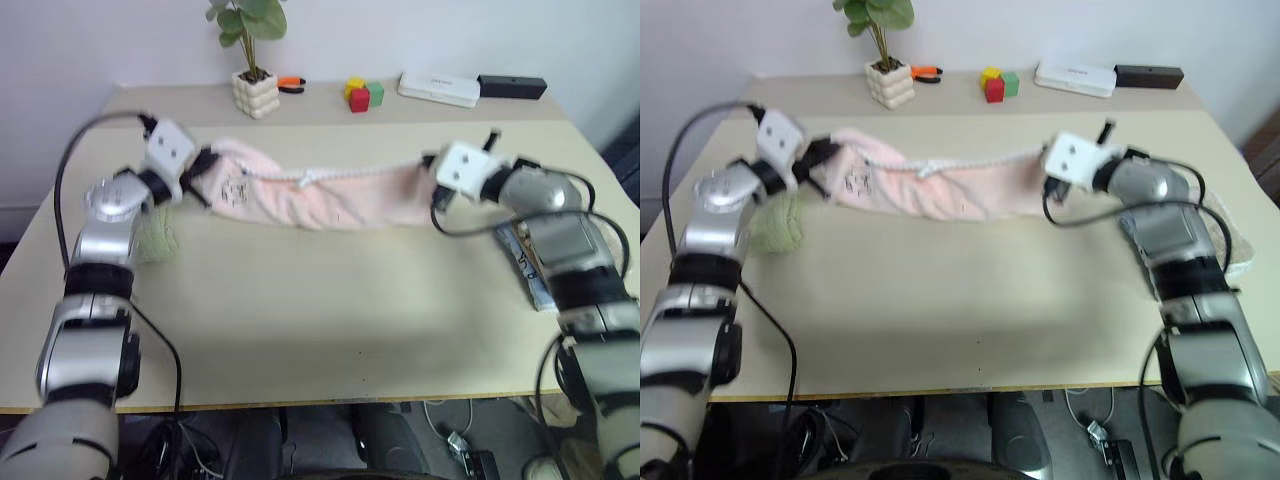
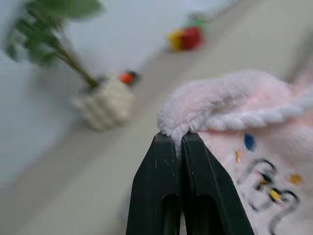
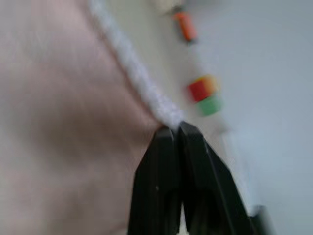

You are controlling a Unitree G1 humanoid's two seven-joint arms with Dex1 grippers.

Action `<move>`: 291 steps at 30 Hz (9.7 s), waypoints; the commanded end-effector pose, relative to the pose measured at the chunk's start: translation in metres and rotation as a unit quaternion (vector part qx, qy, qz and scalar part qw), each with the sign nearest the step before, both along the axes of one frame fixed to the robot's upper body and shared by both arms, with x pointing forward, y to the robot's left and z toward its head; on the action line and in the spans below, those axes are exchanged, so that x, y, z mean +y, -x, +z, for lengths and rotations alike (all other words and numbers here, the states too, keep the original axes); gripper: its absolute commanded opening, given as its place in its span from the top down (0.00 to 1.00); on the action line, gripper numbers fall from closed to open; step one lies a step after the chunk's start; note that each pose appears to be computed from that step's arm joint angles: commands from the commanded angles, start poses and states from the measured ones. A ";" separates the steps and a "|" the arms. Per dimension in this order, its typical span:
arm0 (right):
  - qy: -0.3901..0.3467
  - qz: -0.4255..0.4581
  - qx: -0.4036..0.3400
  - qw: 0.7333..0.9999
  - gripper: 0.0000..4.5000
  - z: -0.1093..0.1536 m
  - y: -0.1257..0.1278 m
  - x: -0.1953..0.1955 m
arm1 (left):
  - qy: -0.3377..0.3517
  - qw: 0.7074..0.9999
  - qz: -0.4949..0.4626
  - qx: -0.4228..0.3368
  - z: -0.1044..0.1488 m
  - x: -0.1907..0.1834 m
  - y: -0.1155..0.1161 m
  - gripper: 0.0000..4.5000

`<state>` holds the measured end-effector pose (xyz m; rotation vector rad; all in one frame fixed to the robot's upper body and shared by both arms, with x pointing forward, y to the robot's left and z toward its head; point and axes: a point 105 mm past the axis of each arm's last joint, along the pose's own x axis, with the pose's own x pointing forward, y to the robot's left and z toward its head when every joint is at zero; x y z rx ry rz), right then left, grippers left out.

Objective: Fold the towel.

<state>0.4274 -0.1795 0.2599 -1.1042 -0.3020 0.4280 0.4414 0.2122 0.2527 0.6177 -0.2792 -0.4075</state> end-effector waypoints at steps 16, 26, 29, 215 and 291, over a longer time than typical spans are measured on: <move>-0.005 0.063 -0.087 0.994 0.99 0.011 0.042 -0.007 | -0.141 0.985 -0.102 0.008 -0.015 0.028 0.037 1.00; 0.040 0.105 0.126 0.986 0.99 -0.077 0.090 -0.020 | -0.198 0.953 -0.172 0.149 -0.107 0.031 0.076 1.00; 0.047 0.100 0.142 0.984 0.99 -0.080 0.093 -0.024 | -0.189 0.950 -0.185 0.163 -0.109 0.026 0.081 1.00; 0.057 -0.003 0.109 0.992 0.01 -0.099 0.015 -0.041 | 0.049 0.960 -0.074 0.267 -0.105 0.038 0.036 0.00; -0.022 0.018 0.071 0.997 0.01 -0.078 0.018 -0.013 | 0.042 0.980 0.049 0.190 -0.035 0.092 0.023 0.00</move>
